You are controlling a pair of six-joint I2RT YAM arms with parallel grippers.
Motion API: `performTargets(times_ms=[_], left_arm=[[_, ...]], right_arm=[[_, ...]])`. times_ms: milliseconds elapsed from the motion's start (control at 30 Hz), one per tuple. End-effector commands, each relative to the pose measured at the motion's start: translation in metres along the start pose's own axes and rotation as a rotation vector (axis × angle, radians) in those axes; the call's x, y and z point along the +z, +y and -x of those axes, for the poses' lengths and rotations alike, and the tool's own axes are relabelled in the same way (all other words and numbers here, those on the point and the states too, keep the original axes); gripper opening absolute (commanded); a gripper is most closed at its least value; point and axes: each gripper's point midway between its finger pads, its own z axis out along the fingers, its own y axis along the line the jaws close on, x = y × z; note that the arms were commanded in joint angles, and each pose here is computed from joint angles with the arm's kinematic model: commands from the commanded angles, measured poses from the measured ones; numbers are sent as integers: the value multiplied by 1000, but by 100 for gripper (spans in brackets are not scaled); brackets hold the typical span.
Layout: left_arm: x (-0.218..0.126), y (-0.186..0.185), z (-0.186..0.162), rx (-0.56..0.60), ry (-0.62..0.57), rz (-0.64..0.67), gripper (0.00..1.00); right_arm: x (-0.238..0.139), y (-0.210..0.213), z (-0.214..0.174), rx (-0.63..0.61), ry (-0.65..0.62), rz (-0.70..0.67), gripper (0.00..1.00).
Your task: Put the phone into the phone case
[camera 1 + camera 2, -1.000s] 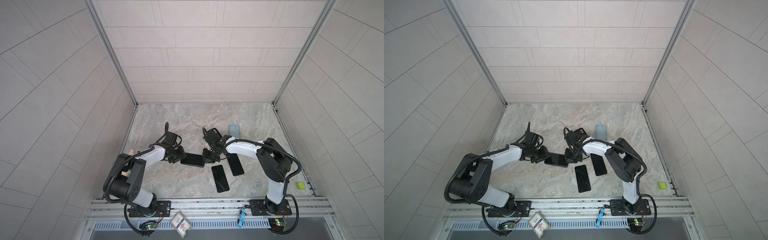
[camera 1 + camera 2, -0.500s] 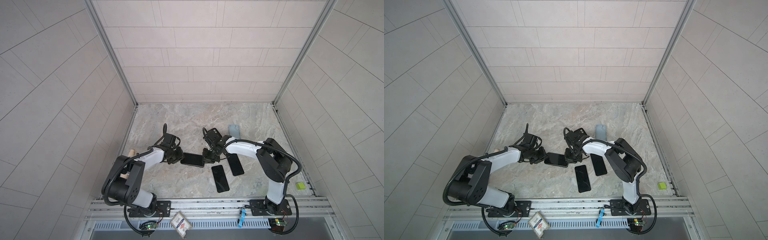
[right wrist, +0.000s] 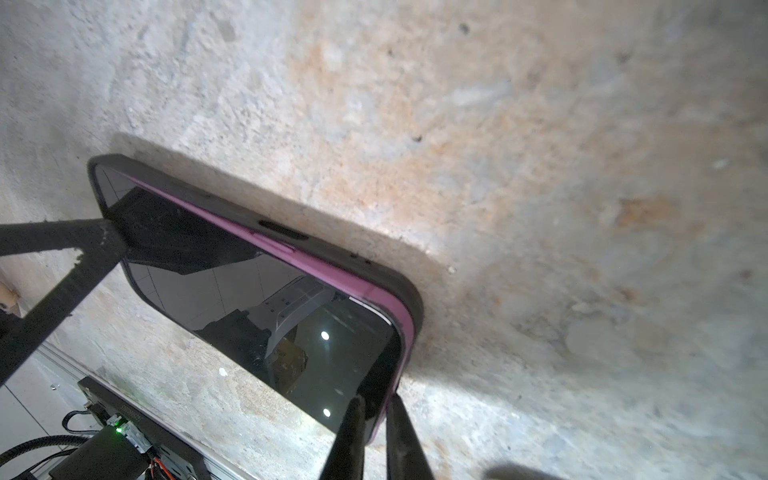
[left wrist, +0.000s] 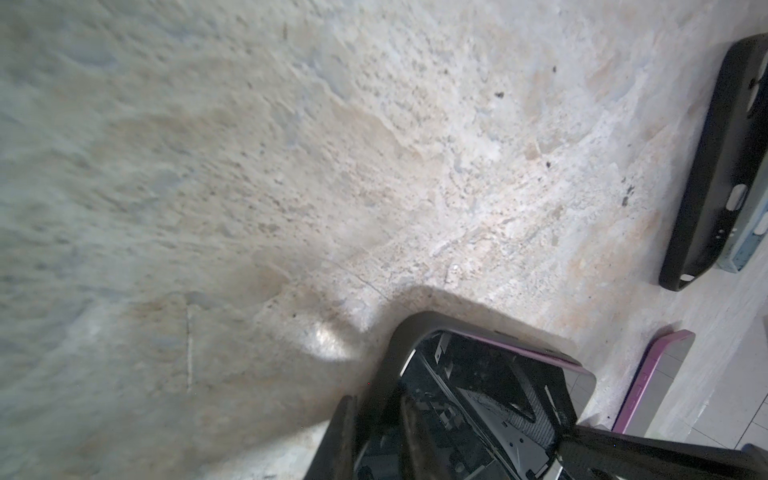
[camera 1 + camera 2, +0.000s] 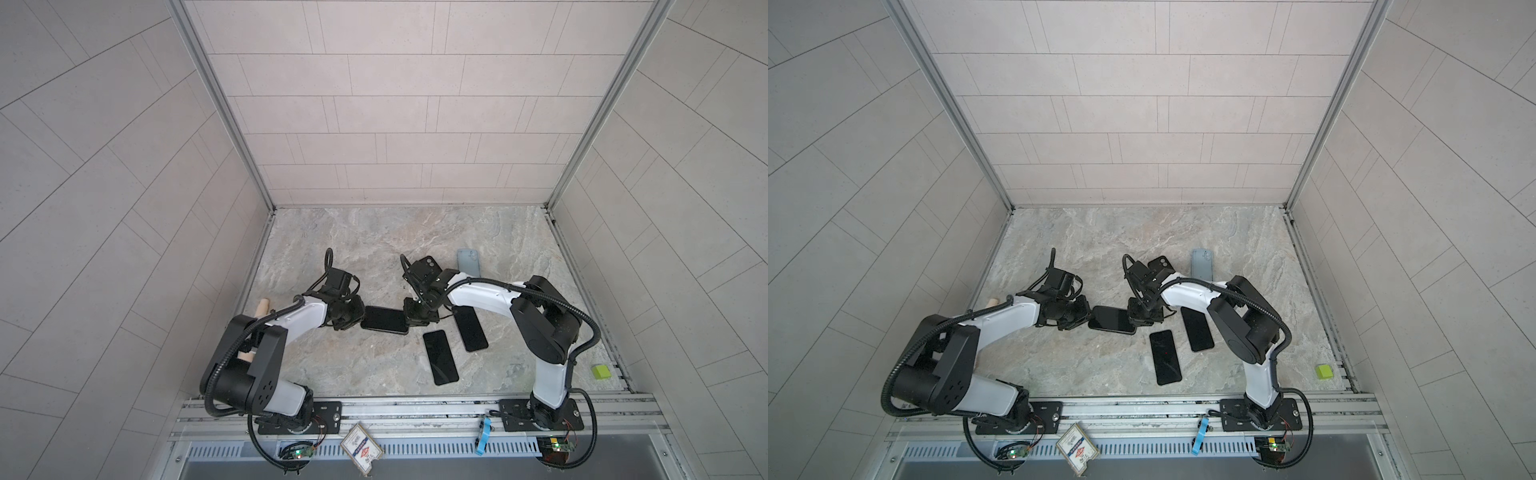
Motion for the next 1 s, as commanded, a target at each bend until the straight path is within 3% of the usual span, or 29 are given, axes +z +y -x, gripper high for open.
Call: performTargets(times_ms=[0,233,400,700,967], left_arm=[[1,17,-30,-2,98,56,19],[0,18,-31,-1,99,59,17],[-4,16,-30,0,80,47,15],[-9,14,-35,-6,73,20,13],[-14,8,-36,-30,63,-4,13]], right_arm=[[2,-7,-9,-43,12,-51,15],[-8,2,-11,-59,-16,6,16],[-21,1,-7,-71,-77,10,26],[-18,-2,-9,-50,-83,20,19],[-10,-3,-9,-33,-68,17,18]])
